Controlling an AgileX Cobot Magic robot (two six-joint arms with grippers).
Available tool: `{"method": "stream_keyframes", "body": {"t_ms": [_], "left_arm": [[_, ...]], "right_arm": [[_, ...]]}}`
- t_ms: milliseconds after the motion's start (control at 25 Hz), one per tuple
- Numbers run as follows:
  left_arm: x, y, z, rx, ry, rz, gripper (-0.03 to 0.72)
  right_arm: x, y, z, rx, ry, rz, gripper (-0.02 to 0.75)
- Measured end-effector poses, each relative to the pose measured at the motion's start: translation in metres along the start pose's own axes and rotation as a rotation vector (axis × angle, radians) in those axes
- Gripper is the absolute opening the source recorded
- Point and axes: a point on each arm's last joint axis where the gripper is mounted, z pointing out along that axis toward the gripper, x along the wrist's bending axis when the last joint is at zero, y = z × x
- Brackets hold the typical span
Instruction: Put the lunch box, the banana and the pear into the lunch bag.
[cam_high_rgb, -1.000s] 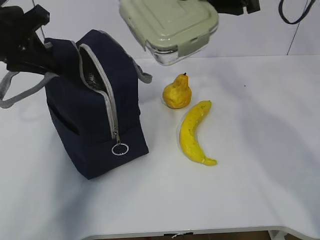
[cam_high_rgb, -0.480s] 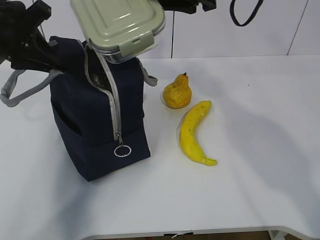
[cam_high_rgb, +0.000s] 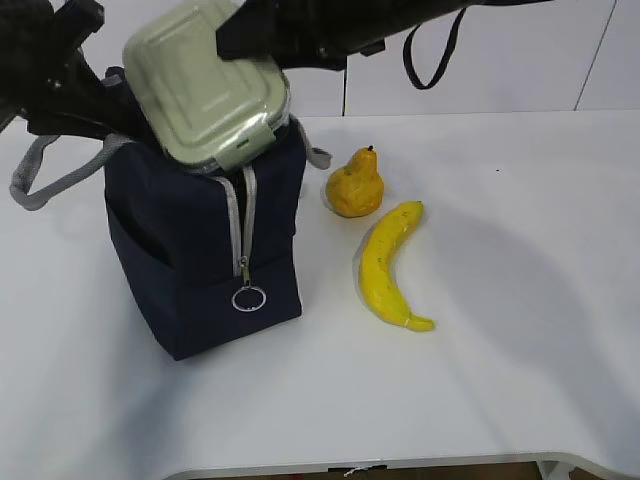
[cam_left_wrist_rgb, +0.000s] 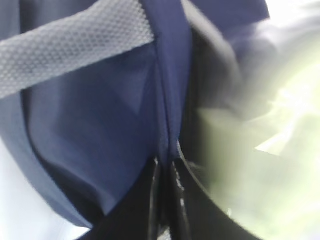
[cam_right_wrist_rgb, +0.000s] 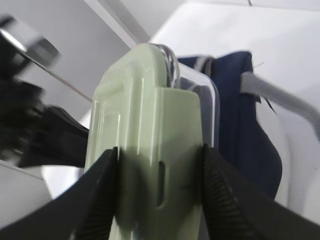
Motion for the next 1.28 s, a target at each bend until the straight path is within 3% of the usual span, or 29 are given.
{"method": "stream_keyframes", "body": {"t_ms": [360, 600, 880, 1280], "left_arm": [[-0.003, 0.000, 0.000, -0.001, -0.032, -0.016, -0.012], [-0.003, 0.002, 0.000, -0.018, -0.037, -0.020, -0.012], [-0.003, 0.002, 0.000, -0.023, -0.037, -0.020, -0.012], [-0.003, 0.002, 0.000, -0.023, -0.037, -0.018, -0.013]], "right_arm": [[-0.021, -0.005, 0.019, 0.102, -0.110, -0.175, 0.386], [-0.013, -0.009, 0.025, 0.175, -0.155, -0.365, 0.386], [0.010, -0.023, 0.044, 0.259, -0.178, -0.559, 0.386], [-0.003, -0.056, 0.081, 0.389, -0.149, -0.570, 0.385]]}}
